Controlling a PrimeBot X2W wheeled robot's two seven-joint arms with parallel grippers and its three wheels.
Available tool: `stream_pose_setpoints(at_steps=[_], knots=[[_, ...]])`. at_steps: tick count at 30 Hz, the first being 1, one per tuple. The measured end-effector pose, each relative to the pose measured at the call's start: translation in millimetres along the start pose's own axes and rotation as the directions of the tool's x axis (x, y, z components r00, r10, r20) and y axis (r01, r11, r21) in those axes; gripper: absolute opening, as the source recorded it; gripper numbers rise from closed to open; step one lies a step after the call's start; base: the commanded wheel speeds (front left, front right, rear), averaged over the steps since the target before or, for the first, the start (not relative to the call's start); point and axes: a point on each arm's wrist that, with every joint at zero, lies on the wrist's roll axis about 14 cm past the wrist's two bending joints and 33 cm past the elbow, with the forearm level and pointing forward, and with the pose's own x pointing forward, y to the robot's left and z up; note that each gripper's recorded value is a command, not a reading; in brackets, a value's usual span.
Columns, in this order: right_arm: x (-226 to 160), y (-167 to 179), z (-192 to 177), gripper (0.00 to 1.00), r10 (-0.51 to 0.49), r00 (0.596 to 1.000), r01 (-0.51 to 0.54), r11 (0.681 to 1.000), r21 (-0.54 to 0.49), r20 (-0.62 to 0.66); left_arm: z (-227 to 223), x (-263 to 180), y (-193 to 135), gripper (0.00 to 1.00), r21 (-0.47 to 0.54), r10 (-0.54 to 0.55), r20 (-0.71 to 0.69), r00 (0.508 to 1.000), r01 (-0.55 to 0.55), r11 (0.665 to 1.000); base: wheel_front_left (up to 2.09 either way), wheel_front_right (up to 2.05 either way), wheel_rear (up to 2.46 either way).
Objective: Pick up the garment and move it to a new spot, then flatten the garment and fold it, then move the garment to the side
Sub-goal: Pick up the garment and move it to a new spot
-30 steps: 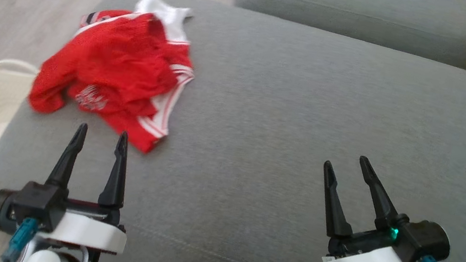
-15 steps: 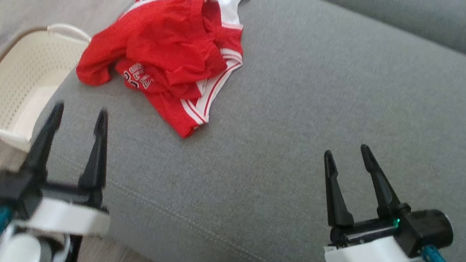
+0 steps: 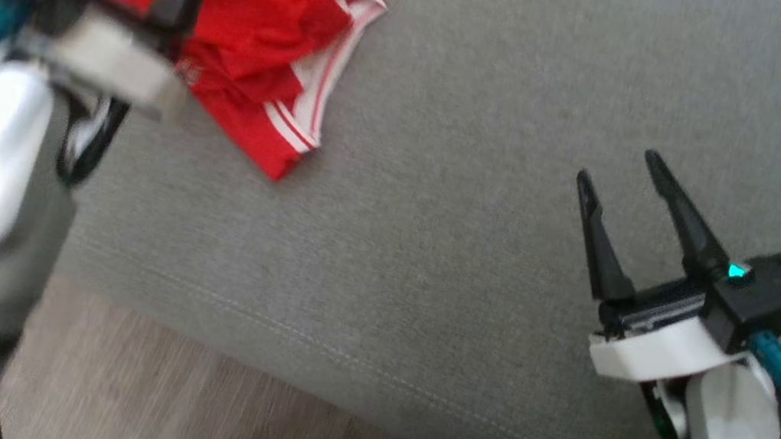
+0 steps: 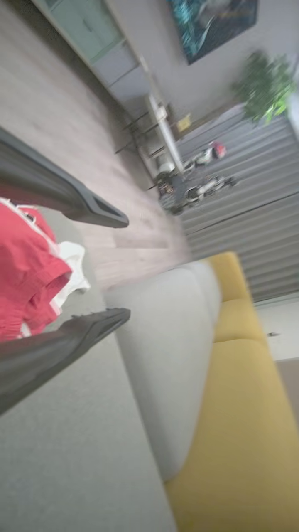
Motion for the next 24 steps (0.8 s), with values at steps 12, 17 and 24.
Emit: stream_pose_setpoints(at_steps=[12,17,24], knots=[[-7.1,-43.0,-42.5,1.0,-0.064,0.996,0.064,0.998,0.003,-0.063,-150.8,46.8,-20.7,1.0,-0.072,-0.134,-0.58,0.804,0.113,0.991,0.0,0.0,0.0],[-13.1,-52.5,-49.3,1.0,-0.089,0.993,0.089,0.996,0.003,-0.077,-190.3,27.9,-18.1,1.0,-0.045,-0.127,-0.728,0.673,0.138,0.989,0.0,0.0,0.0],[-14.3,-56.2,-40.0,1.0,-0.104,0.993,0.104,0.995,0.0,-0.058,-182.8,30.7,-14.5,0.0,-0.02,-0.133,-0.684,0.717,0.163,0.986,0.0,0.0,0.0]])
